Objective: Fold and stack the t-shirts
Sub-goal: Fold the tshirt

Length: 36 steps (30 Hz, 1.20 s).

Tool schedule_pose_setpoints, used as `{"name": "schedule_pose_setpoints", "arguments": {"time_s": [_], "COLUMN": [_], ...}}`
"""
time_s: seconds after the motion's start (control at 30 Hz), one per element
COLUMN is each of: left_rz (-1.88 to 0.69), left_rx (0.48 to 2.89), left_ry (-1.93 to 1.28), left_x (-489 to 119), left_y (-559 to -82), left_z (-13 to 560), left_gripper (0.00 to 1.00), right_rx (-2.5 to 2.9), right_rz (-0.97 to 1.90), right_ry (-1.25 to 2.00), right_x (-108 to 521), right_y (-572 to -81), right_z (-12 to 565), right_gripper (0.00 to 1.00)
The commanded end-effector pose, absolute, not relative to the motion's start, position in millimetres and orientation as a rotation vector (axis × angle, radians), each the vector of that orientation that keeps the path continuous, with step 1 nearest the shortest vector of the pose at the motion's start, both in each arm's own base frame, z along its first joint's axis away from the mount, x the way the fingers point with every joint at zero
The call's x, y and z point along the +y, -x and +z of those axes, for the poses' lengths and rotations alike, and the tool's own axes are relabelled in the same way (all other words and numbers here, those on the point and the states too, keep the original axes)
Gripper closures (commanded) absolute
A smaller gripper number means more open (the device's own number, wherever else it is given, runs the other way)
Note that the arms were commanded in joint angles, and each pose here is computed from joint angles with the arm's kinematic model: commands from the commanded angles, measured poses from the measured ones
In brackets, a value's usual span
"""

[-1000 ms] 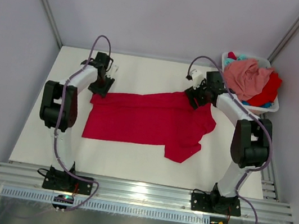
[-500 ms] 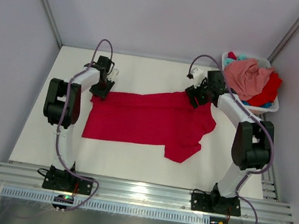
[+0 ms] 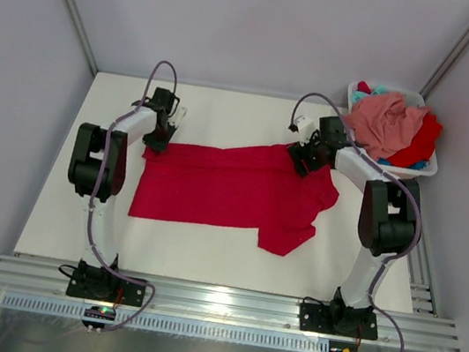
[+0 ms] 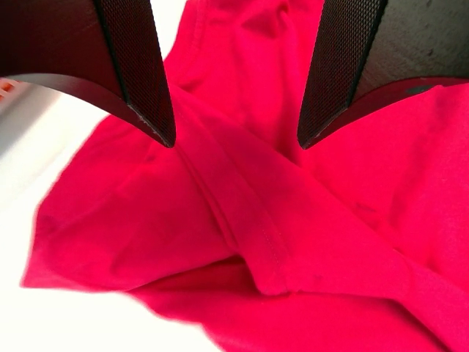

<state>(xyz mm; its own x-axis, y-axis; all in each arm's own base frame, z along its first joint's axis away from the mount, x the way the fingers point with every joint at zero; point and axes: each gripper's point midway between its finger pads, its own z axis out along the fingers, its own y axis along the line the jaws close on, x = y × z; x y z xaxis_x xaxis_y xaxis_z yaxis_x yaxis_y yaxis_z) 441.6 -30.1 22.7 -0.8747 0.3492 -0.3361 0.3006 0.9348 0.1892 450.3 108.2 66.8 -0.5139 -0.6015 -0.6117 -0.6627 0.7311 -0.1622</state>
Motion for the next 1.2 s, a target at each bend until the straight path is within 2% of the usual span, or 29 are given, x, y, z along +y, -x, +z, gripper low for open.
{"name": "schedule_pose_setpoints", "arguments": {"time_s": [0.0,0.33,0.43,0.53,0.63,0.77,0.93,1.17], "left_rz": [0.153,0.144,0.142,0.147,0.157,0.147,0.174,0.171], "left_rx": [2.647,2.643,2.643,2.643,2.642,2.65,2.656,2.659], "left_ry": [-0.438,-0.448,-0.446,-0.45,-0.456,-0.453,-0.46,-0.464], "left_x": [-36,-36,-36,-36,-34,-36,-32,-33], "left_y": [-452,-447,-447,-447,-447,-448,-447,-447], "left_z": [46,52,51,52,50,46,43,42], "left_gripper": [0.95,0.96,0.96,0.96,0.96,0.96,0.96,0.96], "right_rx": [2.218,2.235,2.234,2.226,2.156,2.096,2.011,2.067], "right_rz": [0.079,0.105,0.106,0.087,0.049,-0.02,0.059,0.063], "right_ry": [0.966,0.983,0.994,0.988,0.968,0.923,0.767,0.747], "right_x": [112,119,119,117,115,109,106,104], "right_y": [-475,-496,-496,-495,-501,-517,-534,-542], "right_z": [71,57,57,67,94,124,171,148], "right_gripper": [0.28,0.29,0.38,0.38,0.32,0.29,0.26,0.25]}}
